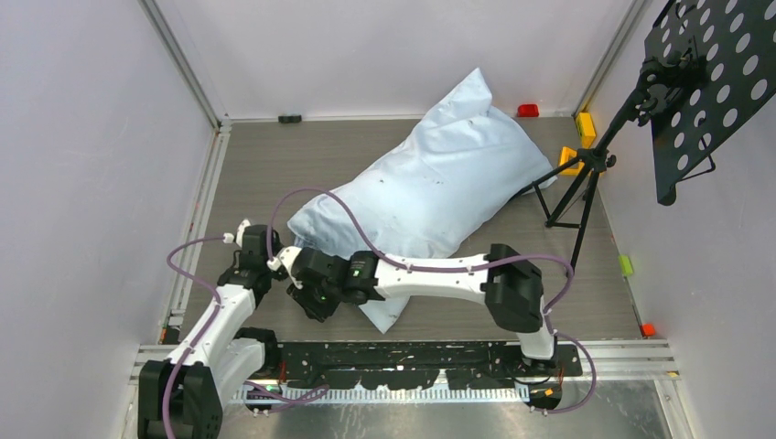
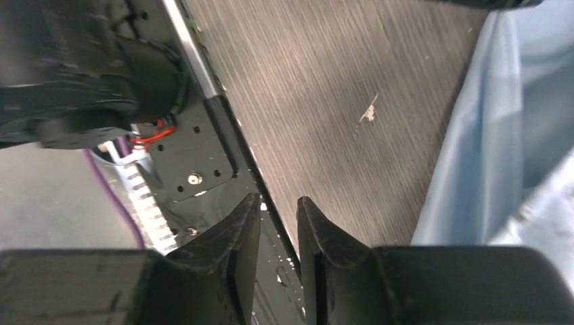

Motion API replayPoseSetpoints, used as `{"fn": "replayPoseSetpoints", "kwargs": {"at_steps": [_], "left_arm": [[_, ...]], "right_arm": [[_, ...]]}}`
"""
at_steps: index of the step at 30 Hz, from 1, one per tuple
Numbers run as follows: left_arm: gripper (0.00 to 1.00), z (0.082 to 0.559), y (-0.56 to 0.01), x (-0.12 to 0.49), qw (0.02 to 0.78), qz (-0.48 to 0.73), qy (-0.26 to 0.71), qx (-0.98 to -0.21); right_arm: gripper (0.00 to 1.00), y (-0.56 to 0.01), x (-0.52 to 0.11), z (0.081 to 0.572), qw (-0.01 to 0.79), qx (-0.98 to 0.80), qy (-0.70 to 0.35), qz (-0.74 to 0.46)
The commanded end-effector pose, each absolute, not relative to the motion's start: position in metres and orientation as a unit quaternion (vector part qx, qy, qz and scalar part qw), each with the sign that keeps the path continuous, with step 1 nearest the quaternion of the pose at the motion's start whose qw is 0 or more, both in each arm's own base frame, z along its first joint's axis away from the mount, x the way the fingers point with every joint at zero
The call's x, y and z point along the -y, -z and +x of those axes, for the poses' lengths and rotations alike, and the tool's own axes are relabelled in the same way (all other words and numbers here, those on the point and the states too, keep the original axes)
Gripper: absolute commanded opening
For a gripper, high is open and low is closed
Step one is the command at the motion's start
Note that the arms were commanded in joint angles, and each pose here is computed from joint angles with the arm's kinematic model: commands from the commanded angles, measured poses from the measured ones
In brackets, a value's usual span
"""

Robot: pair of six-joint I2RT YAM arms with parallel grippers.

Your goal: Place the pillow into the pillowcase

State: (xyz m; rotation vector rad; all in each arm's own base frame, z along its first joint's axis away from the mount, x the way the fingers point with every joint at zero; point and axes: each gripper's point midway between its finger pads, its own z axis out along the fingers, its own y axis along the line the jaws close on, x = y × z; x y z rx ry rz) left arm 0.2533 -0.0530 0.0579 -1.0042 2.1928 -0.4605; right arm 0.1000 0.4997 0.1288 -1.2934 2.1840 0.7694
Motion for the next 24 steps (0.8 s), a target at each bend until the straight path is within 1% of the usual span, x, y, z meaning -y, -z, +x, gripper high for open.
{"fn": "replayPoseSetpoints", "kwargs": {"at_steps": [1, 6, 10, 17, 21, 24], "left_arm": [[0.00, 0.254, -0.062, 0.049, 0.341, -0.387, 0.170, -0.839], [0.00, 0.253, -0.064, 0.048, 0.341, -0.387, 0.169, -0.840], [0.00, 0.252, -0.066, 0.047, 0.342, -0.388, 0.164, -0.840], [0.00, 0.251, -0.069, 0.046, 0.343, -0.385, 0.164, -0.841], [0.00, 0.251, -0.070, 0.048, 0.342, -0.384, 0.167, -0.842], [0.00, 0.251, -0.072, 0.049, 0.342, -0.382, 0.170, -0.841]], "right_arm": [[0.33, -0.121, -0.506, 0.114, 0.247, -0.798, -0.276, -0.476], [0.41, -0.106, -0.483, 0.168, 0.301, -0.825, -0.187, -0.440], [0.43, -0.105, -0.466, 0.199, 0.341, -0.825, -0.104, -0.439], [0.49, -0.134, -0.446, 0.246, 0.435, -0.790, 0.021, -0.431], [0.55, -0.156, -0.450, 0.263, 0.481, -0.760, 0.048, -0.435], [0.57, -0.164, -0.456, 0.275, 0.505, -0.741, 0.069, -0.438]]}}
